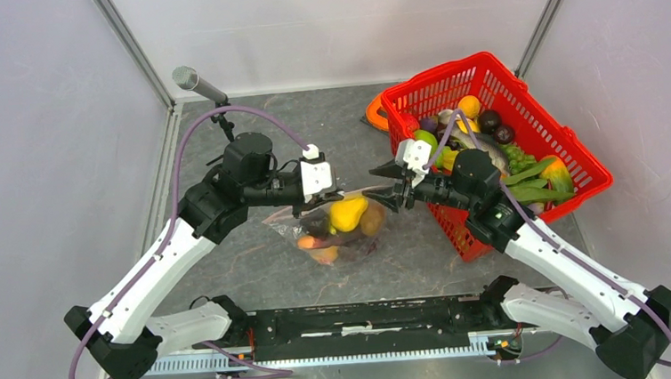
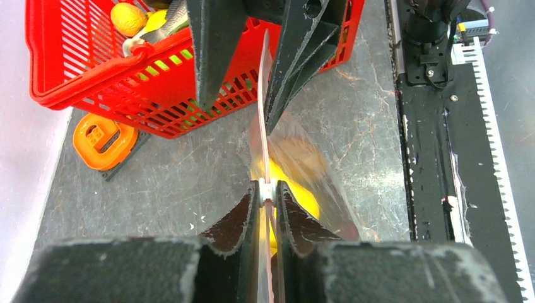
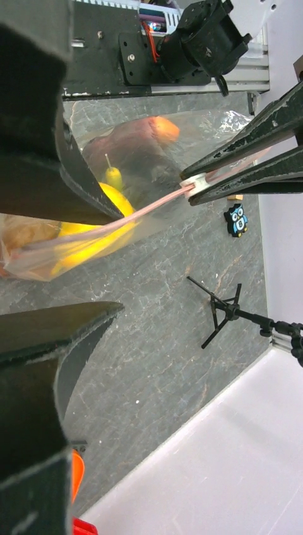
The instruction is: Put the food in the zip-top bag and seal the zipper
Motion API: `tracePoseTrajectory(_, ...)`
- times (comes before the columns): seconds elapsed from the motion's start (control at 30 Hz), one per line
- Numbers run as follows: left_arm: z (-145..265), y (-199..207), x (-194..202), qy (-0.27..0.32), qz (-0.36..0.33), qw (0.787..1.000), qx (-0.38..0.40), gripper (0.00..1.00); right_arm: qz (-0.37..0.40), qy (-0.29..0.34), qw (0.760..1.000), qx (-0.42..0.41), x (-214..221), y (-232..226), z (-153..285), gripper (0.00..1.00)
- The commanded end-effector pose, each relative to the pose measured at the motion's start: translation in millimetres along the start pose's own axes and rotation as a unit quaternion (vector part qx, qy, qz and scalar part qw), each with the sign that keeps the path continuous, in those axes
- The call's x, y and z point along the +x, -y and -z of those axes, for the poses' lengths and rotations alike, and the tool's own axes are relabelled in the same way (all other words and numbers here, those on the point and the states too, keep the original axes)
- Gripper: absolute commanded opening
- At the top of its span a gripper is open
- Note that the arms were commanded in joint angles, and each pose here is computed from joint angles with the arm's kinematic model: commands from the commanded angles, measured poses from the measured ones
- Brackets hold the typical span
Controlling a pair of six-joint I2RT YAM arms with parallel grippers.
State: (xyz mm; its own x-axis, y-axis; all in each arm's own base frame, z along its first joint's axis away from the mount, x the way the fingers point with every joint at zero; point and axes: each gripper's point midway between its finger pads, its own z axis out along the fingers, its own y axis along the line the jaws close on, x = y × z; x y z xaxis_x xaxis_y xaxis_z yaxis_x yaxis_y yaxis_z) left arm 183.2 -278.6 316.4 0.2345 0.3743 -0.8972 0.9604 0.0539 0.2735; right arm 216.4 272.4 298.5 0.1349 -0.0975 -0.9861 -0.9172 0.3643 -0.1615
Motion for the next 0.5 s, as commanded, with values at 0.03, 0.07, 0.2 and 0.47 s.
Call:
tracePoseTrajectory(0.03,5,3,-20,0.036,-0.003,0.999,0.005,0.02,0.044,0.026,0.998,-0.036,-34,-6,1,0.63)
tracePoseTrajectory(0.07,5,3,-21,0.037,-0.004,0.999,0.005,0.02,0.051,0.024,0.997,-0.046,-36,-8,0,0.65)
tracePoseTrajectory(0.2,5,2,-23,0.042,-0.004,0.999,0.002,0.02,0.064,-0.004,0.994,-0.09,-31,-17,-7,0.66)
tracePoseTrajectory(0.47,2,2,-23,0.045,0.002,0.999,0.007,0.02,0.086,-0.038,0.985,-0.144,-21,-34,-26,0.53)
